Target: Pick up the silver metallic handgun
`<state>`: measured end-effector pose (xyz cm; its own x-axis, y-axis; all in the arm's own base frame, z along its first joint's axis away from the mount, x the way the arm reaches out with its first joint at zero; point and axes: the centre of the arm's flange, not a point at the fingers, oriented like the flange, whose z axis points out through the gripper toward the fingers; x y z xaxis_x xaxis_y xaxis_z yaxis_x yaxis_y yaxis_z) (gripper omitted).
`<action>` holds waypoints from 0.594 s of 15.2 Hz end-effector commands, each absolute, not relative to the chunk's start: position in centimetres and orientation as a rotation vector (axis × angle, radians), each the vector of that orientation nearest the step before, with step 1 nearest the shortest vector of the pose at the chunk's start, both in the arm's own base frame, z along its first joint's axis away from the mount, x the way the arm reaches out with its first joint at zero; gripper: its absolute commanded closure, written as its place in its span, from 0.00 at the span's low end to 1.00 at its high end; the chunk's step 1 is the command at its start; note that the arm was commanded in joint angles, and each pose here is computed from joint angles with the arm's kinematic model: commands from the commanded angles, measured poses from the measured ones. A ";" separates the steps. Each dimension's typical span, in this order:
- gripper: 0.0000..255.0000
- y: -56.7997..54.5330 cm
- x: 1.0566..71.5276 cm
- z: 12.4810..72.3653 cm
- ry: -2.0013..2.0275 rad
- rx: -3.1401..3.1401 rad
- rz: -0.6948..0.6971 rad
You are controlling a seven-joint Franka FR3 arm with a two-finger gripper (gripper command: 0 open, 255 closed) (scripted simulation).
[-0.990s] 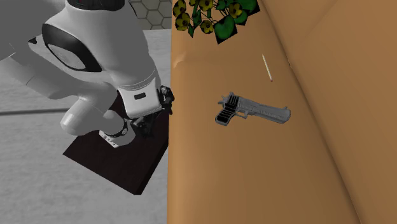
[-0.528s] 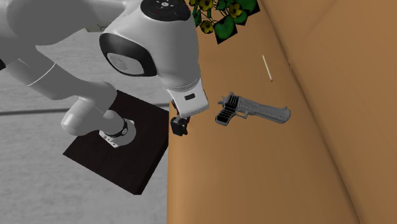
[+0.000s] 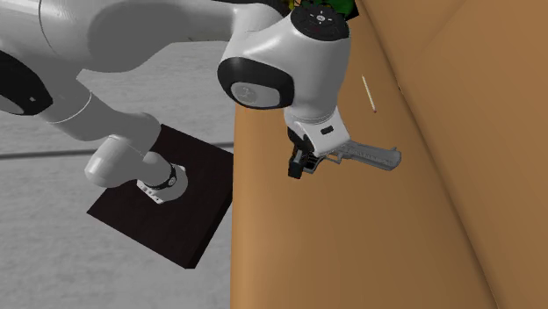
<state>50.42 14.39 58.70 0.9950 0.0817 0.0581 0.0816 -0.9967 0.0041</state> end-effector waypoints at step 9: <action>0.00 22.7 60.5 56.2 0.245 3.194 0.021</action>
<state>59.39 21.88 56.36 0.9891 0.1457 0.0225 0.1467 -0.9877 -0.0533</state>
